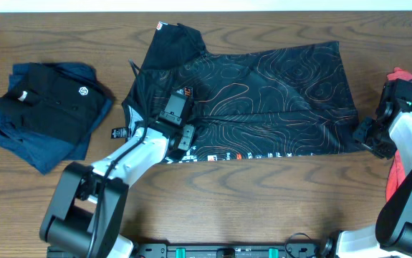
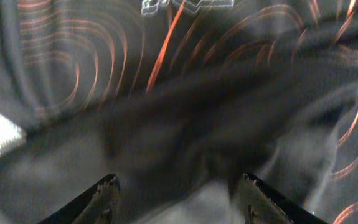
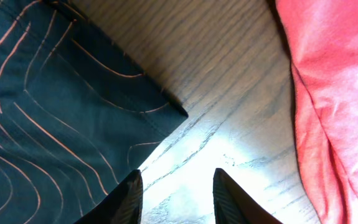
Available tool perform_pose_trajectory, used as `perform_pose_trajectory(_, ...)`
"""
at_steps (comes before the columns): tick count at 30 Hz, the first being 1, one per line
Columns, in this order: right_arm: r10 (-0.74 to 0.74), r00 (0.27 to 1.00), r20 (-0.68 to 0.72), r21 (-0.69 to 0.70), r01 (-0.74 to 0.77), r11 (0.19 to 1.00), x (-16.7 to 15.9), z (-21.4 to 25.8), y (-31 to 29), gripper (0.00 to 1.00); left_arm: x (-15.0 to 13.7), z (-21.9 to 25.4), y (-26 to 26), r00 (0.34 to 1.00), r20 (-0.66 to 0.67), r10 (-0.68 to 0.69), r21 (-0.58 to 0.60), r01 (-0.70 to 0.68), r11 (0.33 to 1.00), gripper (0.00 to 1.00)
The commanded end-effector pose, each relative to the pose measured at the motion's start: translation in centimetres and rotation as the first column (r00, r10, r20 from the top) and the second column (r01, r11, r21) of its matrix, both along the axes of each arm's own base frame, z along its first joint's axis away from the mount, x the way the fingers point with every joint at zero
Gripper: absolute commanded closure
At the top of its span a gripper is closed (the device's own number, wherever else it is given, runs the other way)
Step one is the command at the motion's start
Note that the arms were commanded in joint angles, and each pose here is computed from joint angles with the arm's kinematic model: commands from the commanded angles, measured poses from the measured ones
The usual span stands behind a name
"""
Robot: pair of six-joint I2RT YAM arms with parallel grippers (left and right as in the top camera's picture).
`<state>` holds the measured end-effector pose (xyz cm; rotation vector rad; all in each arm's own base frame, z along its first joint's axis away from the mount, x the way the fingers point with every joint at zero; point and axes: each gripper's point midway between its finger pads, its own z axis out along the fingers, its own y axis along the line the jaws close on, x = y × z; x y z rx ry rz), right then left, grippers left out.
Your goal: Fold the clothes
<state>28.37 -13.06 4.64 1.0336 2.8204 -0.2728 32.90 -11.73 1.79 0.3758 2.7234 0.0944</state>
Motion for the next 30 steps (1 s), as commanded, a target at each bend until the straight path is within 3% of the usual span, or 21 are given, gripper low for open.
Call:
perform_pose_trajectory(1,-0.013,1.000,-0.025,-0.019,0.012,1.000,-0.5,-0.4,-0.2,0.63,0.2,2.0,1.7,0.987,0.046,0.154,0.019,-0.155,0.988,0.37)
perform_pose_trajectory(5,-0.045,0.998,-0.036,-0.013,0.045,0.999,-1.6,-1.8,-0.4,0.62,-1.1,2.8,4.0,0.958,0.055,0.283,0.074,-0.287,0.955,0.36)
perform_pose_trajectory(12,-0.065,0.997,0.034,0.009,0.065,0.998,-1.7,-4.4,-0.4,0.57,-2.9,1.8,6.7,0.859,0.011,0.511,0.054,-0.511,0.858,0.36)
perform_pose_trajectory(21,-0.051,0.982,0.181,0.035,0.045,0.998,0.8,-5.4,0.0,0.54,-3.1,1.4,8.9,0.801,0.003,0.598,0.048,-0.598,0.800,0.35)
perform_pose_trajectory(30,-0.049,0.978,0.201,0.040,0.041,0.998,1.2,-5.3,0.0,0.54,-3.2,1.3,9.0,0.799,0.001,0.602,0.051,-0.601,0.798,0.36)
